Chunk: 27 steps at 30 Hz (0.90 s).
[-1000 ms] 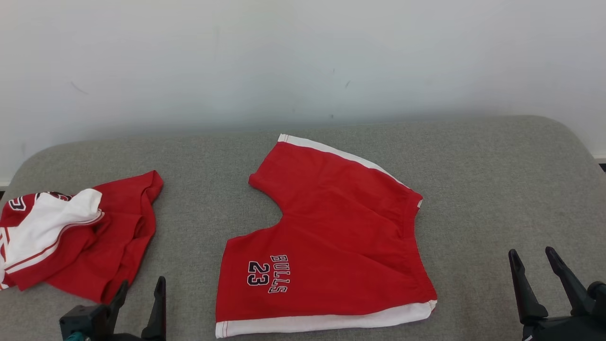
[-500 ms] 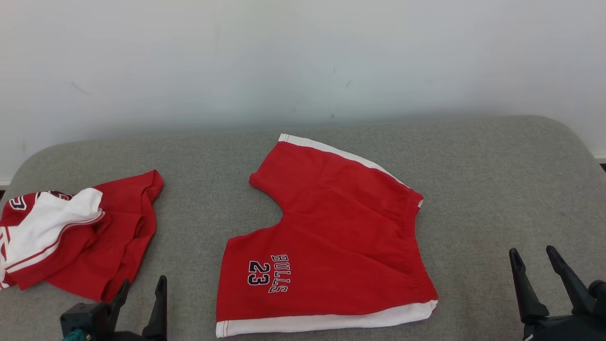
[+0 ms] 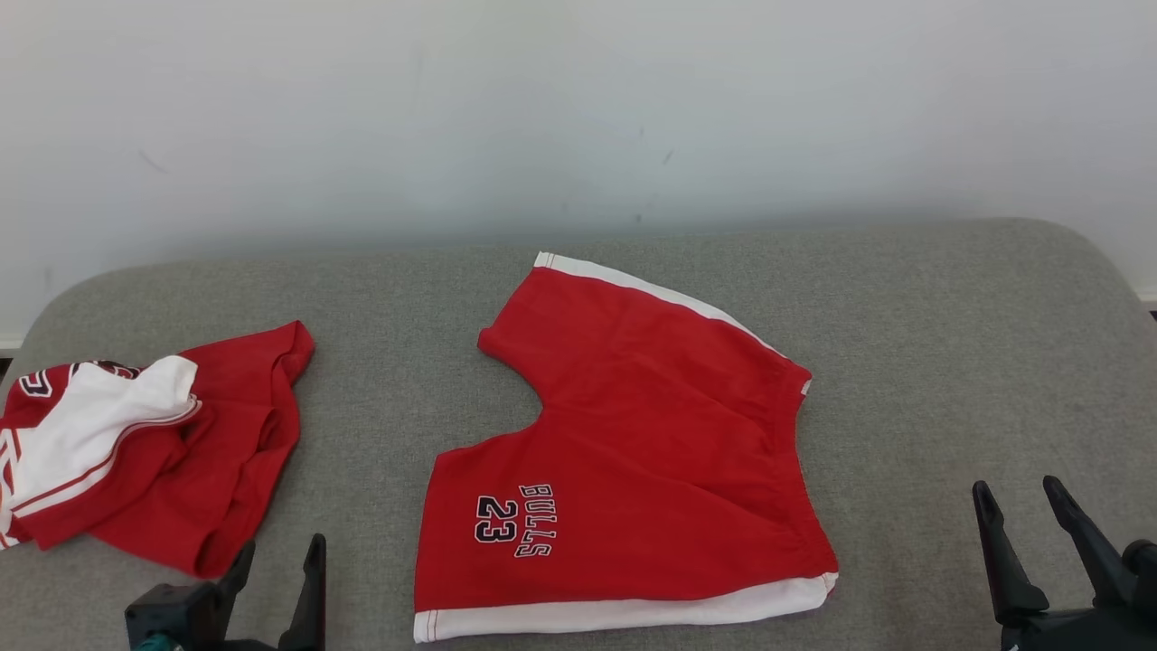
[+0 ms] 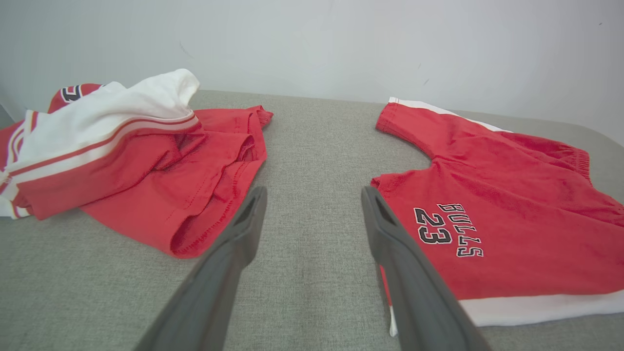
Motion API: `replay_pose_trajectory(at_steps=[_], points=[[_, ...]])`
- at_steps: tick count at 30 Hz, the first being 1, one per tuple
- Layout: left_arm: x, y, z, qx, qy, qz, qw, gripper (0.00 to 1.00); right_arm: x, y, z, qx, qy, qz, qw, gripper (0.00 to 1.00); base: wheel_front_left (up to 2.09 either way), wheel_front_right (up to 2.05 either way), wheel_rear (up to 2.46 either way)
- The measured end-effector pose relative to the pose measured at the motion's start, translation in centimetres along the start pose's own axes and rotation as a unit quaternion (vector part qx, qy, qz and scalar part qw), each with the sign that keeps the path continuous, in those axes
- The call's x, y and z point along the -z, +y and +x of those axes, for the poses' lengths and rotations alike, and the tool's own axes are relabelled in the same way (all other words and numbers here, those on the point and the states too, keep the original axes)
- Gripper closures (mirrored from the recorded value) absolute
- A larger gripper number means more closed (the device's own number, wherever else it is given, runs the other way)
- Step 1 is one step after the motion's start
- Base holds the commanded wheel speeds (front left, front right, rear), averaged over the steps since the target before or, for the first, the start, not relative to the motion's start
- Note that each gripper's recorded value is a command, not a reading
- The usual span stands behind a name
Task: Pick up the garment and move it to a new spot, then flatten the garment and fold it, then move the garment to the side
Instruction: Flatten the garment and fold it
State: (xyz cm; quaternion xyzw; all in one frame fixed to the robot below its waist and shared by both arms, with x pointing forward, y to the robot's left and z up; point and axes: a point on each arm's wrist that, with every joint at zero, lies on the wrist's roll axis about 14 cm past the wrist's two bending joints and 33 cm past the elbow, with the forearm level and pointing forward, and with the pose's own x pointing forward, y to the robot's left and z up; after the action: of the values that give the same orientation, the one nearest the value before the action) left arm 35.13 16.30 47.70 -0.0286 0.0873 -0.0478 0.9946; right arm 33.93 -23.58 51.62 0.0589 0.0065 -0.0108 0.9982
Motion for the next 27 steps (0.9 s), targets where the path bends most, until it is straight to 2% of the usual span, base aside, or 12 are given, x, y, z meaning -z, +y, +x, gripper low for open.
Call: replay_pose_trajectory(at_steps=[6,15,22,27], points=[[0.6,-1.2,-0.1,0.015,0.012,-0.003,1.000,0.00,0.4,0.0,0.1,0.000,0.006,0.001,1.000,0.00,0.00,0.00,0.00],[1.4,-1.2,-0.3,0.020,0.032,-0.001,0.999,0.00,1.1,1.6,0.7,-0.021,0.020,0.006,1.000,0.00,0.00,0.00,0.00],[3.7,-4.1,-0.9,0.082,0.082,0.009,0.993,0.00,3.2,3.3,0.6,-0.043,0.065,0.017,0.997,0.00,0.00,0.00,0.00],[5.8,-6.7,-1.5,0.125,0.121,0.010,0.985,0.00,6.1,4.9,0.1,-0.071,0.128,0.025,0.989,0.00,0.00,0.00,0.00]])
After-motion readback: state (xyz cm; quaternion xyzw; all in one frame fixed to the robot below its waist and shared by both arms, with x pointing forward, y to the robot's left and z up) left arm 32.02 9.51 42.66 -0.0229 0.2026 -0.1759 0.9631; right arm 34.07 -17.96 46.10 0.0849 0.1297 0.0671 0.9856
